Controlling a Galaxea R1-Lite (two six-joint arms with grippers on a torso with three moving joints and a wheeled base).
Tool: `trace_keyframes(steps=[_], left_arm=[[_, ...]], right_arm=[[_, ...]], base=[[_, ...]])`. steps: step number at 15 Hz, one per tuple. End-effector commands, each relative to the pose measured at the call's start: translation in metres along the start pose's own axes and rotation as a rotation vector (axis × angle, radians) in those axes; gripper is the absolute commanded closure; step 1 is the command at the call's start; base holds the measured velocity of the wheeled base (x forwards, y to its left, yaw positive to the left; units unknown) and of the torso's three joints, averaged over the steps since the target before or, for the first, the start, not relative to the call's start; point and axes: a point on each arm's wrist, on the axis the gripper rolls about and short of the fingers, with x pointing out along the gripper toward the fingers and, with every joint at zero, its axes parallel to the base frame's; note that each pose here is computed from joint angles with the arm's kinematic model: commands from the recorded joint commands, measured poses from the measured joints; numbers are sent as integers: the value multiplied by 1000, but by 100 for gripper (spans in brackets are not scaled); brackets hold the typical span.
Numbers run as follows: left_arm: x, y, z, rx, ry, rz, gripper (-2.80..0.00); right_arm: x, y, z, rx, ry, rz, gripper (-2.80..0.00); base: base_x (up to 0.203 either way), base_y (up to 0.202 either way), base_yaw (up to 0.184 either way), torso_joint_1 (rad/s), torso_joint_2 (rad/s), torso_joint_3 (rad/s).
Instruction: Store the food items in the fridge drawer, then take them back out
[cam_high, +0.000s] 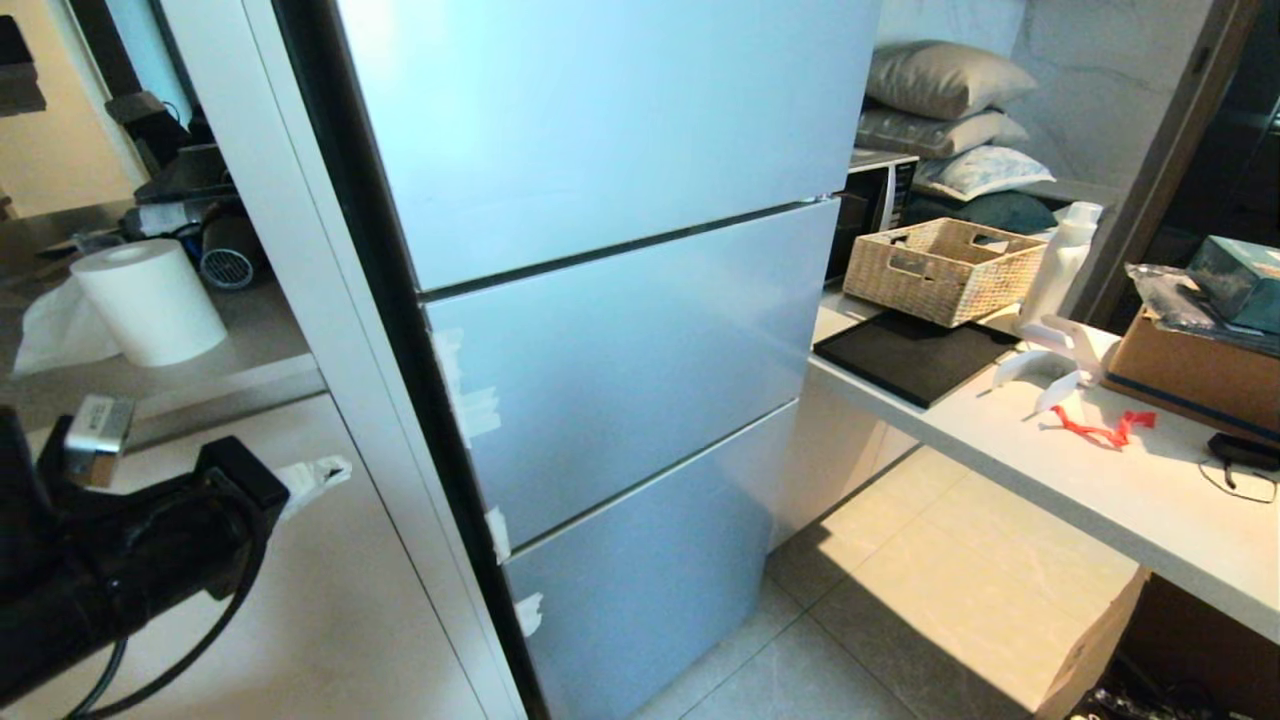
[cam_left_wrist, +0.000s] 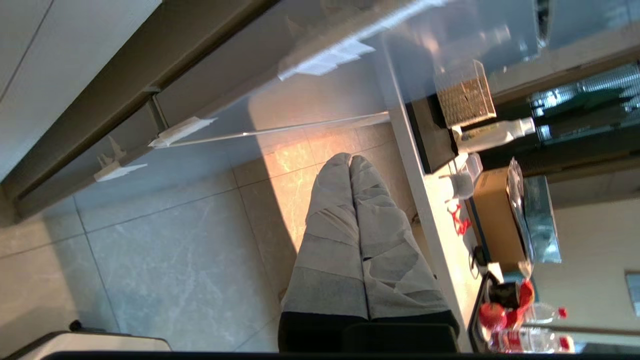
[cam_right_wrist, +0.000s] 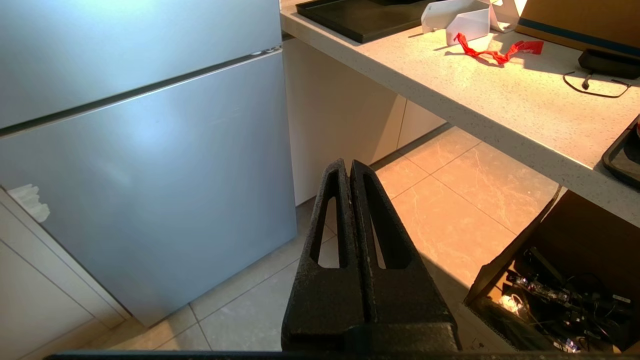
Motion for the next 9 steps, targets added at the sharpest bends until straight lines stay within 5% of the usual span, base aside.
trace_keyframes(steps=[1, 4, 9], left_arm=[[15, 3, 1, -41, 18, 20, 0], [30, -2, 8, -131, 18, 10, 0], [72, 0, 12, -175, -11, -50, 0]], right_arm=[[0, 0, 0, 0, 0, 0, 0], [0, 0, 0, 0, 0, 1, 0], [0, 0, 0, 0, 0, 0, 0]], base=[[0, 0, 0, 0, 0, 0], [0, 0, 0, 0, 0, 0], [0, 0, 0, 0, 0, 0]])
